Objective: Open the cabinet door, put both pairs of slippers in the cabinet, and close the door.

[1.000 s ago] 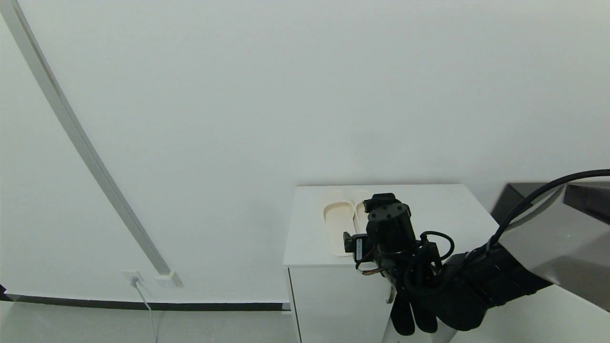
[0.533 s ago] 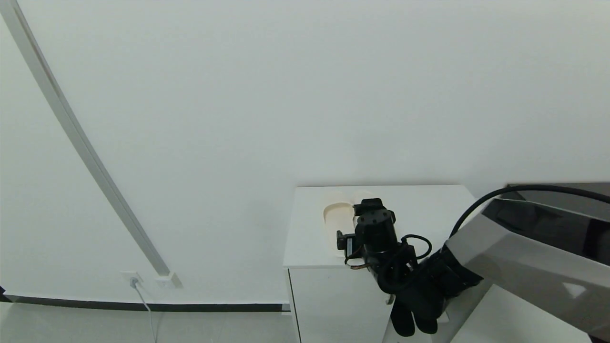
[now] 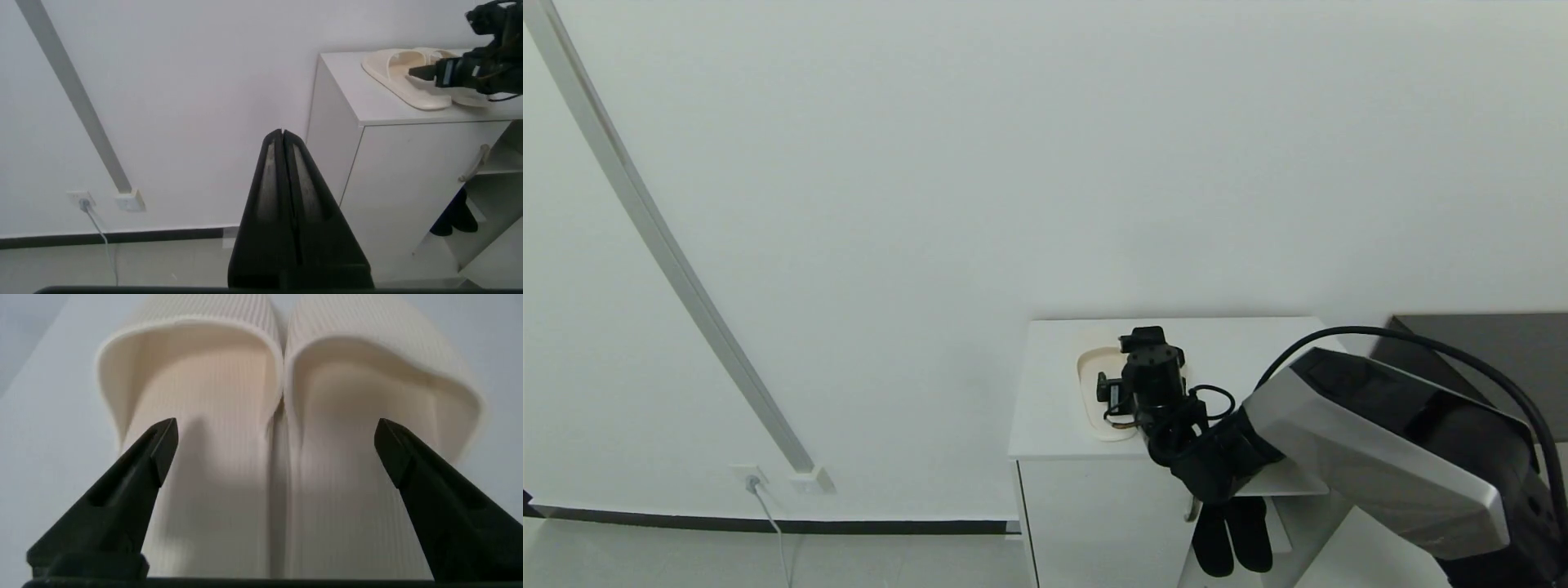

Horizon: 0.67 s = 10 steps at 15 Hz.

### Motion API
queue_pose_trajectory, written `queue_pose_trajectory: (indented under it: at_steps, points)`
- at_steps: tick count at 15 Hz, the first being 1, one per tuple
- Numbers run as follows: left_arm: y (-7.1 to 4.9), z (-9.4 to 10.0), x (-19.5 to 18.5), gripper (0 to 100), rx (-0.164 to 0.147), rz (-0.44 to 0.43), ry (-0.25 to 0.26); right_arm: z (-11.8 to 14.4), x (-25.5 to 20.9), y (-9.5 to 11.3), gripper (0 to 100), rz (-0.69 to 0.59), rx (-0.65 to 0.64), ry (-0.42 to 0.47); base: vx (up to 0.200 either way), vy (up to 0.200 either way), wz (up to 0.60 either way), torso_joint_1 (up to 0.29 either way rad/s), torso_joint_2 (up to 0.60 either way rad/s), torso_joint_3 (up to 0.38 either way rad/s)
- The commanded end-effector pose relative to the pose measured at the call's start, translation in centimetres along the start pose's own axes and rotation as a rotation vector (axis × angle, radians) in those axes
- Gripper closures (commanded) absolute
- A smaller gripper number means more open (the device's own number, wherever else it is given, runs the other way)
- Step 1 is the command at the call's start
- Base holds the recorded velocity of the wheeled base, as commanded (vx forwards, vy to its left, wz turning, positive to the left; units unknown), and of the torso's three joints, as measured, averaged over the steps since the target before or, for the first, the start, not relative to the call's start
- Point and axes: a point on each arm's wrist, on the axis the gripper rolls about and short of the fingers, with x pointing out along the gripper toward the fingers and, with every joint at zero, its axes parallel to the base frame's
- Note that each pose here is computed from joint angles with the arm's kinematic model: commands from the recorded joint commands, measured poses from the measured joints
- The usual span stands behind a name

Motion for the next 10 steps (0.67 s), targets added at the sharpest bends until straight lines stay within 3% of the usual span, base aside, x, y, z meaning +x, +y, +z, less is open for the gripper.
queue_pose_trajectory:
  at_steps: [1,5,6,10]
  points:
    - [0.0,0.0,0.0,100,0.0,0.0,0.002,-0.8,1.7,-0.3,0,-0.019,0.004,0.003,0.0,0.0,0.0,0.0,0.0,0.0]
    - [0.0,0.0,0.0,100,0.0,0.0,0.0,-0.2,3.0,-0.4,0,-0.027,0.017,-0.017,0.0,0.0,0.0,0.0,0.0,0.0]
    - [0.0,0.0,0.0,100,0.0,-0.001,0.0,-0.3,3.3,-0.4,100,-0.03,0.02,-0.021,0.0,0.0,0.0,0.0,0.0,0.0]
    - [0.0,0.0,0.0,100,0.0,0.0,0.0,-0.5,3.4,-0.4,100,-0.03,0.019,-0.02,0.0,0.0,0.0,0.0,0.0,0.0]
